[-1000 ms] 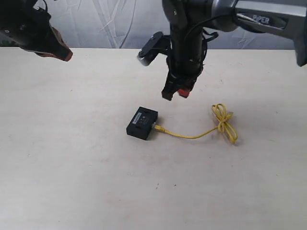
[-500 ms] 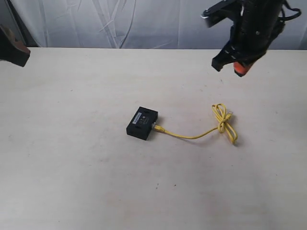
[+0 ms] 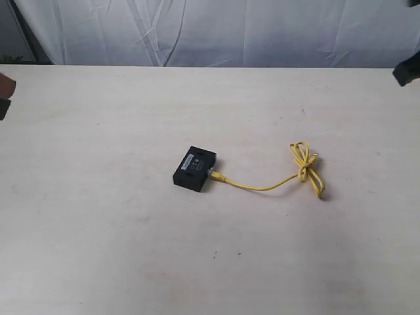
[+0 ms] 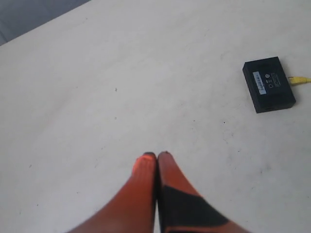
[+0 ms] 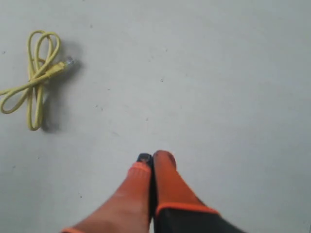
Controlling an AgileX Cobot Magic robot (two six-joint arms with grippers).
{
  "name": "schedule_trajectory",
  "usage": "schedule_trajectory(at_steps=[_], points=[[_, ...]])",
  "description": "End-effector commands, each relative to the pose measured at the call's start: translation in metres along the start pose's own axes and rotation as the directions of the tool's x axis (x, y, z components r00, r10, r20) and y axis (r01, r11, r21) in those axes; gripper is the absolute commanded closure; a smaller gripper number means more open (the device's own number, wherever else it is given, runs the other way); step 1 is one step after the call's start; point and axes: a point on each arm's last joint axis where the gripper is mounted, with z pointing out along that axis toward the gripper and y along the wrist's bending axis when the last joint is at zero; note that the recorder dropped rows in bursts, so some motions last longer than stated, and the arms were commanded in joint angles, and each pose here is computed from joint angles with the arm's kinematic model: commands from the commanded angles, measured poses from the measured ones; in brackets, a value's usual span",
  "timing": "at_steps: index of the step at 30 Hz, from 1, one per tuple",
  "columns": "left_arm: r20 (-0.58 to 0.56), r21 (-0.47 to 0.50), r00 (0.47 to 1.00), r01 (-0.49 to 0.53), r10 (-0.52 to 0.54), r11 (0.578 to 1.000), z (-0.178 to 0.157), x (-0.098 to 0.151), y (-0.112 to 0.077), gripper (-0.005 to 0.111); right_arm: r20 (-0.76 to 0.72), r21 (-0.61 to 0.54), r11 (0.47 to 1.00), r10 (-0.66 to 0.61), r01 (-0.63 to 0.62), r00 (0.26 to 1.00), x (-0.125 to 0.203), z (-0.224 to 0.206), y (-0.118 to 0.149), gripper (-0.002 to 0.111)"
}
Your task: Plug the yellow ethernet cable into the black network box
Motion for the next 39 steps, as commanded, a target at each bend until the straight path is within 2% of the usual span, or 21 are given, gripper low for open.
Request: schedule_trajectory(at_steps=[1, 12, 15, 21, 28, 39], points=[[0.082, -0.044, 0.997, 0.01, -0.006, 0.999, -0.015, 0.012, -0.007, 0.107, 0.13, 0.042, 0.997, 0.065, -0.071, 0.989, 0.019, -0.02, -0.007, 0.108], [0.215, -0.116, 0.976, 0.002, 0.023, 0.993, -0.044, 0.042, -0.024, 0.107, 0.367, 0.068, 0.988, 0.102, -0.136, 0.924, 0.061, -0.049, 0.005, 0.108], [0.27, -0.137, 0.962, 0.006, 0.032, 0.991, -0.054, 0.053, -0.03, 0.107, 0.515, 0.081, 0.984, 0.096, -0.16, 0.852, 0.083, -0.063, 0.012, 0.108], [0.355, -0.155, 0.935, 0.041, 0.017, 0.987, -0.06, 0.074, -0.04, 0.107, 0.67, 0.079, 0.977, 0.097, -0.2, 0.736, 0.115, -0.069, 0.023, 0.108], [0.434, -0.152, 0.893, -0.055, 0.117, 0.987, -0.079, 0.084, -0.056, 0.107, 0.792, 0.053, 0.97, 0.105, -0.239, 0.601, 0.15, -0.067, 0.036, 0.108], [0.479, -0.151, 0.872, -0.03, 0.099, 0.988, -0.076, 0.102, -0.063, 0.107, 0.788, -0.019, 0.962, 0.182, -0.272, 0.588, 0.164, -0.045, 0.045, 0.108]])
